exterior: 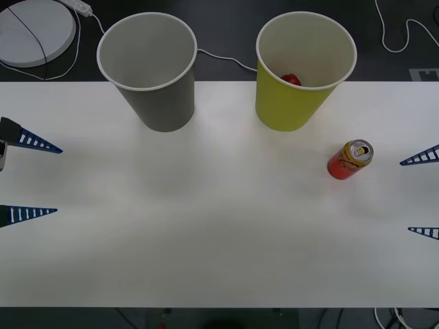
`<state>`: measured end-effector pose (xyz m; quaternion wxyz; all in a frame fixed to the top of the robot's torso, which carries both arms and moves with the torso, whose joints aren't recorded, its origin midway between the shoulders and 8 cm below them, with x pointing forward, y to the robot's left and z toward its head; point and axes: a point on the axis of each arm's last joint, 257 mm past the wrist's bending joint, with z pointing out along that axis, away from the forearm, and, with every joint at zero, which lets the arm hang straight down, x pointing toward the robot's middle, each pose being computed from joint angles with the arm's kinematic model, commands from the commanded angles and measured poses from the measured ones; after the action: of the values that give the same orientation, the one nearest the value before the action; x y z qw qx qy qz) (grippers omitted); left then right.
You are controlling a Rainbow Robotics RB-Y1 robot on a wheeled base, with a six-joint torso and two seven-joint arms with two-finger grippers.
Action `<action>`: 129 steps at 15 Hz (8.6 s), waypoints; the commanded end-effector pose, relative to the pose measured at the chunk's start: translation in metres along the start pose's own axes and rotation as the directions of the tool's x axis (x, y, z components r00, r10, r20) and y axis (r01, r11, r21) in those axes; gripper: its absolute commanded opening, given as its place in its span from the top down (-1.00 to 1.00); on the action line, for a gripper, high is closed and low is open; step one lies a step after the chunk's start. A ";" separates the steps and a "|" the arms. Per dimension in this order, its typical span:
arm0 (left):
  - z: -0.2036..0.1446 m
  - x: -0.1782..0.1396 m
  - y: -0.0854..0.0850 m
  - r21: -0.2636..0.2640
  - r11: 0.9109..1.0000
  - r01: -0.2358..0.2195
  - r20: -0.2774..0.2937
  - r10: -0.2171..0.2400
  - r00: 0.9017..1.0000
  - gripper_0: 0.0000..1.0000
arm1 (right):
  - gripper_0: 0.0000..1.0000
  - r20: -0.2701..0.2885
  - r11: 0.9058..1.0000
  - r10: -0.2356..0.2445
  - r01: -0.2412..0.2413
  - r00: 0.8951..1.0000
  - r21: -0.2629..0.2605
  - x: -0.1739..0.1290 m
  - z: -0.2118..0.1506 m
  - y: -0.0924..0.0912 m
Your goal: Put the can into the green bin and the plastic bottle into the gray bin
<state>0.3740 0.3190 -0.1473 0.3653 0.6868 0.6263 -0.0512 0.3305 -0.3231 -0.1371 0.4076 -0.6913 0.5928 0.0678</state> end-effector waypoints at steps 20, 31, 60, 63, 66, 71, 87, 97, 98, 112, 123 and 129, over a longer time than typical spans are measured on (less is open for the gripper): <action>0.000 0.000 0.000 0.000 1.000 0.000 0.000 0.000 1.000 -1.00 | -1.00 -0.008 0.944 0.294 -0.289 0.956 0.159 -0.001 0.011 0.026; 0.000 0.000 0.000 0.000 1.000 0.000 0.000 0.000 1.000 -1.00 | -1.00 0.199 0.565 0.655 -0.648 0.729 0.510 0.023 0.033 0.033; 0.000 0.000 0.000 0.000 1.000 0.000 0.000 0.000 1.000 -1.00 | -1.00 0.593 0.282 0.481 -0.755 0.646 0.592 0.111 0.112 0.009; 0.000 0.000 0.000 0.000 1.000 0.000 0.000 0.000 1.000 -1.00 | -1.00 0.600 0.276 0.460 -0.748 0.655 0.604 0.113 0.122 -0.004; 0.000 0.000 0.000 0.000 1.000 0.000 0.000 0.000 1.000 -1.00 | -1.00 0.608 0.271 0.438 -0.742 0.663 0.614 0.113 0.129 -0.018; 0.000 0.000 0.000 0.000 1.000 0.000 0.000 0.000 1.000 -1.00 | -1.00 0.611 0.257 0.413 -0.730 0.675 0.633 0.115 0.136 -0.038; 0.000 0.000 0.000 0.000 1.000 0.000 0.000 0.000 1.000 -1.00 | -1.00 0.620 0.192 0.361 -0.706 0.697 0.682 0.126 0.164 -0.091; 0.000 0.000 0.000 0.000 1.000 0.000 0.000 0.000 1.000 -1.00 | 0.09 0.609 0.196 0.359 -0.695 0.707 0.692 0.125 0.171 -0.107; 0.000 0.000 0.000 0.000 1.000 0.000 0.000 0.000 1.000 -1.00 | 0.78 0.609 0.196 0.361 -0.696 0.707 0.691 0.125 0.171 -0.106; 0.000 0.000 0.000 0.000 1.000 0.000 0.000 0.000 1.000 -1.00 | 1.00 0.567 0.286 0.436 -0.705 0.699 0.649 0.117 0.153 -0.098; 0.000 0.000 0.000 0.000 1.000 0.000 0.000 0.000 1.000 -1.00 | 1.00 0.363 0.494 0.591 -0.679 0.720 0.543 0.068 0.107 -0.072; 0.000 0.000 0.000 0.000 1.000 0.000 0.000 0.000 1.000 -1.00 | 1.00 0.189 0.579 0.682 -0.679 0.706 0.451 0.045 0.079 -0.052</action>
<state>0.3740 0.3190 -0.1473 0.3653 0.6868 0.6262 -0.0512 0.4268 -0.3087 -0.1951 0.5275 -0.2746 0.8015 0.0618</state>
